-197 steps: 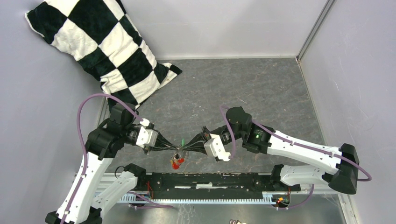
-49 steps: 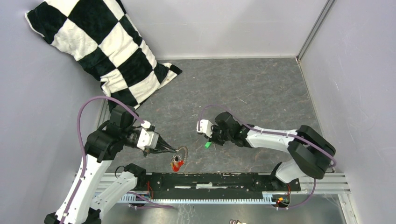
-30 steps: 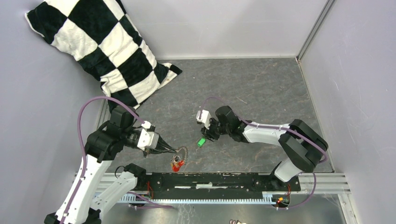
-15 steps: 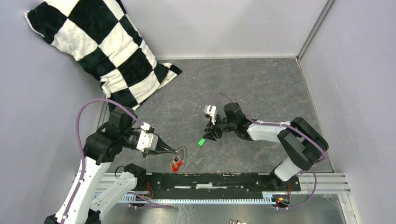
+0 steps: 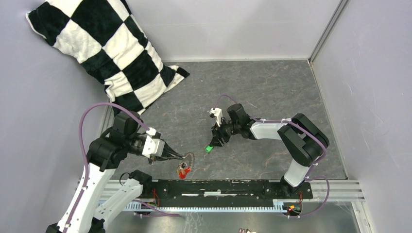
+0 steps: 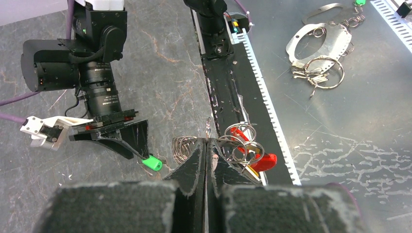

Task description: Put the keys on the keyring

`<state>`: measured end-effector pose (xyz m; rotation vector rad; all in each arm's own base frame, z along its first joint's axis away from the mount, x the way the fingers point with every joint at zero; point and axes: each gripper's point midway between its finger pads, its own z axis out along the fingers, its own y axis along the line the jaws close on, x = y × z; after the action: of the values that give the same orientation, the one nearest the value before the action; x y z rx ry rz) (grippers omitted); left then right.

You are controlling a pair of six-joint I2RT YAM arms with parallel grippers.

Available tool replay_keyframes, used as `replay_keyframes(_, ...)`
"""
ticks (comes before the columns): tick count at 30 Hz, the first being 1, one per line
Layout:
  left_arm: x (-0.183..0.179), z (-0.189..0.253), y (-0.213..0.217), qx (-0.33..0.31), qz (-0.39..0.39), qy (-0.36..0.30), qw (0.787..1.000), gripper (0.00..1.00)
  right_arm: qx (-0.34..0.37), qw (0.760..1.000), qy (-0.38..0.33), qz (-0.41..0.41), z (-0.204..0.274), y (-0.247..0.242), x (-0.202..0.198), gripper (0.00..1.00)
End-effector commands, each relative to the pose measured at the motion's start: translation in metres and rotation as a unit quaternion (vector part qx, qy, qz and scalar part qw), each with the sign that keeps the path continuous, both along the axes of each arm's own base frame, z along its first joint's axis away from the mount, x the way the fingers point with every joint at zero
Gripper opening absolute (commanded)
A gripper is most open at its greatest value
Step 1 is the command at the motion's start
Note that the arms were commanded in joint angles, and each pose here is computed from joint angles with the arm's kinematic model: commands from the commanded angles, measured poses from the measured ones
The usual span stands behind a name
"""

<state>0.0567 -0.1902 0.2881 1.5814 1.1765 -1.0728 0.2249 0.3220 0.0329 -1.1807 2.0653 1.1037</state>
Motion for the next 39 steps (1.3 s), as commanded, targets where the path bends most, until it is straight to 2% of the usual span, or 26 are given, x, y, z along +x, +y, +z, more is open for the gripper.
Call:
replay_keyframes(1, -0.001, 0.004, 0.000, -0.007, -0.009, -0.024, 1.000, 0.02, -0.002, 0.999, 0.008, -0.032, 0.006, 0.002, 0.008, 0.55)
replay_keyframes(6, 0.000, 0.004, 0.000, -0.007, -0.007, -0.027, 1.000, 0.02, -0.001, 0.999, 0.017, -0.045, 0.004, 0.000, 0.005, 0.50)
replay_keyframes(19, 0.000, 0.004, 0.002, -0.004, -0.002, -0.037, 0.999, 0.02, 0.000, 0.999, 0.023, -0.047, 0.000, 0.007, -0.003, 0.44)
replay_keyframes(26, 0.000, 0.002, 0.002, -0.002, 0.000, -0.041, 0.999, 0.02, -0.002, 0.999, 0.028, -0.044, -0.003, 0.004, -0.009, 0.32)
replay_keyframes(34, 0.001, 0.001, 0.002, -0.001, 0.000, -0.043, 0.999, 0.02, 0.004, 0.998, 0.020, -0.053, 0.000, 0.004, -0.007, 0.28)
replay_keyframes(39, 0.001, 0.000, 0.003, 0.001, 0.002, -0.044, 0.999, 0.02, 0.012, 0.999, 0.010, -0.051, 0.006, 0.006, -0.005, 0.20)
